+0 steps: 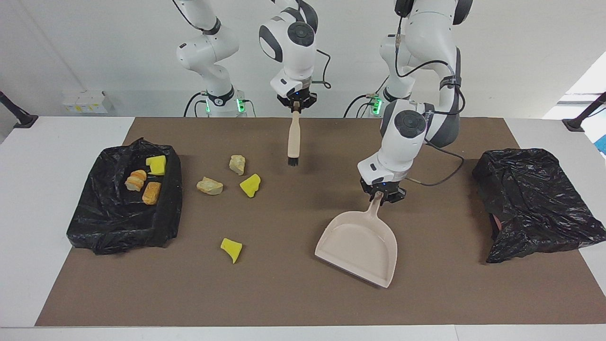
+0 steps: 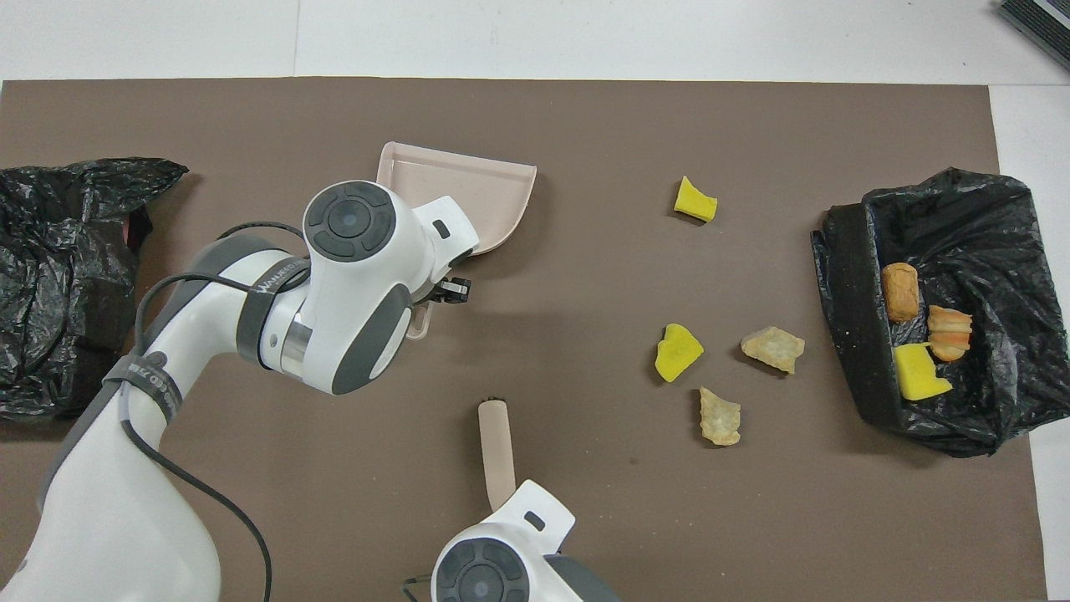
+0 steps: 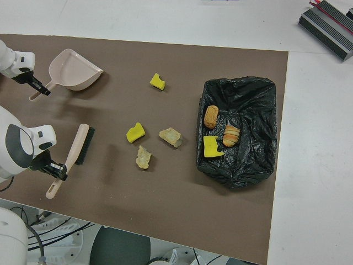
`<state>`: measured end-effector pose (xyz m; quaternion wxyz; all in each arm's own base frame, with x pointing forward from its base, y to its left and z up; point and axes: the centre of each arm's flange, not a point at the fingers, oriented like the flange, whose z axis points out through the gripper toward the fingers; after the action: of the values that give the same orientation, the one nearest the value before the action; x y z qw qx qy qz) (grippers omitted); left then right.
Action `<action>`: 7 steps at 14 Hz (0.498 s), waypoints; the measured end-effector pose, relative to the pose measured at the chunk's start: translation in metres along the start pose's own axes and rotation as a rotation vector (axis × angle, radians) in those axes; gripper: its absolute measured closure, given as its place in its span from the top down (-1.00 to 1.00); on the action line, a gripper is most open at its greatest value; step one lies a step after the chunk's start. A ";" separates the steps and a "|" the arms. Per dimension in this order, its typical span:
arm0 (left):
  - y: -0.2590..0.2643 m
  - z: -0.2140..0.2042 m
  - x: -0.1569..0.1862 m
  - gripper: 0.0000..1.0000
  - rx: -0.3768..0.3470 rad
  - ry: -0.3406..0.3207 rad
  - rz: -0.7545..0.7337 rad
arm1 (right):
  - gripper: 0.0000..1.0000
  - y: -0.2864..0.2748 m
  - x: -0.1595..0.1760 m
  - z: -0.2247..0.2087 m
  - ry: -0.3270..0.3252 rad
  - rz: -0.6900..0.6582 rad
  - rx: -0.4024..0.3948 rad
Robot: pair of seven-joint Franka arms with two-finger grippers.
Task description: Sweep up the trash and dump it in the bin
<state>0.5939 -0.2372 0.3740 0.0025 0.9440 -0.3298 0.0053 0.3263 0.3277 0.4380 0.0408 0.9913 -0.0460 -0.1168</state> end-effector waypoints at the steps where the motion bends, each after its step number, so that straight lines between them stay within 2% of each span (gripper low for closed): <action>1: -0.006 0.000 -0.004 -0.38 -0.004 -0.013 0.069 | -0.50 0.009 0.001 0.003 -0.003 0.008 -0.033; 5: -0.012 0.000 -0.011 -0.38 -0.021 -0.048 0.391 | -0.50 0.063 0.027 0.023 -0.079 0.108 -0.173; 7: -0.008 0.000 -0.010 -0.38 -0.010 -0.055 0.517 | -0.50 0.083 0.033 0.034 -0.076 0.129 -0.234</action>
<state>0.5915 -0.2248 0.3738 -0.0031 0.8282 -0.5601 -0.0218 0.3440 0.2396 0.4054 0.1617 0.9695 -0.0973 -0.1561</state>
